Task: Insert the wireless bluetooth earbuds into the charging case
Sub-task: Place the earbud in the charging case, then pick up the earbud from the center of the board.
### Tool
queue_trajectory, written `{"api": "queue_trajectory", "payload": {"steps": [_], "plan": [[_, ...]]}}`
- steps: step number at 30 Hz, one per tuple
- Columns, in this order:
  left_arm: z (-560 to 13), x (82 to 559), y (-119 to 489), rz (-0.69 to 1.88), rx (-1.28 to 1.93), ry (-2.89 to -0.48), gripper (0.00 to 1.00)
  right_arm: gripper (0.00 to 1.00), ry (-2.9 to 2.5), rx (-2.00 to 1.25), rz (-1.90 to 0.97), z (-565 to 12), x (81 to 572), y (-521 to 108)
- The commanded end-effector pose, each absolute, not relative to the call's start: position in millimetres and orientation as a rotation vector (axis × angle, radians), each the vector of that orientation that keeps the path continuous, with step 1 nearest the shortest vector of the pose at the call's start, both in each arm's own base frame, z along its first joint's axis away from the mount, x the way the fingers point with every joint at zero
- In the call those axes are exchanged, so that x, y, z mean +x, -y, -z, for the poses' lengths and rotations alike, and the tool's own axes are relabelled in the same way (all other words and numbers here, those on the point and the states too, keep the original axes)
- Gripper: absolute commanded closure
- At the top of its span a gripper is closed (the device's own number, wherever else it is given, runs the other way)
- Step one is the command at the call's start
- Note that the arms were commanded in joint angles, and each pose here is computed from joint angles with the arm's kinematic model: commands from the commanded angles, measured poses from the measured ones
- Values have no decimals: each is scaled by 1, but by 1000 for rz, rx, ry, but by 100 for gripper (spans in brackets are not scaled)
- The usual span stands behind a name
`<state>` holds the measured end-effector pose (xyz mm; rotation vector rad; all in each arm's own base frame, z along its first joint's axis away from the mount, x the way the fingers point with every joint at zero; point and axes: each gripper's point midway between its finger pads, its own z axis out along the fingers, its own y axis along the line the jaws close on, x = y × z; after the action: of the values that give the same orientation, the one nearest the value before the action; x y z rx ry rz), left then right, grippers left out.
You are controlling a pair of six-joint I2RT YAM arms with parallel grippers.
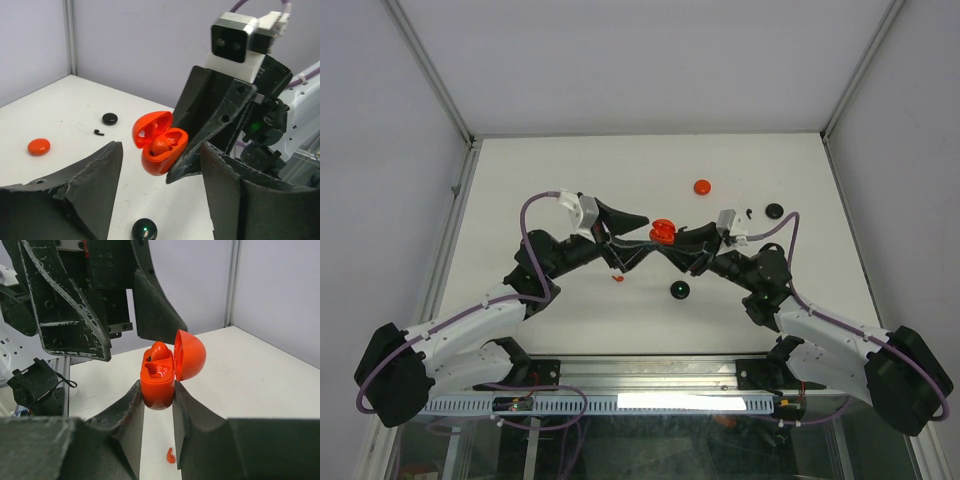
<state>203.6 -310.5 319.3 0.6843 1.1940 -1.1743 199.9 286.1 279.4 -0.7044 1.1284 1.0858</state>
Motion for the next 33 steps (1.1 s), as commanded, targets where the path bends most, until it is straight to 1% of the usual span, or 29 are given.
{"api": "queue_trajectory", "payload": {"steps": [1,4,8,19,25,30,31,33], "plan": [[-341,213,302,1124,605,-1220,32,100,-1024,-678,-1059,-307,195,-278],[-337,219,296,1099,553,-1306,27,100,-1055,-674,-1027,-300,199,-276],[-317,234,285,1024,457,-1476,21,100,-1122,-669,-968,-281,206,-270],[-211,245,265,810,385,-1938,20,100,-1243,-677,-867,-242,210,-255],[-160,254,256,645,387,-2114,28,100,-1286,-688,-865,-226,205,-250],[-123,259,256,536,440,-2257,41,100,-1295,-691,-866,-218,202,-249],[-118,260,256,522,446,-2274,42,100,-1290,-677,-804,-218,210,-243],[-110,262,256,494,456,-2301,43,100,-1290,-669,-785,-218,212,-241]]}}
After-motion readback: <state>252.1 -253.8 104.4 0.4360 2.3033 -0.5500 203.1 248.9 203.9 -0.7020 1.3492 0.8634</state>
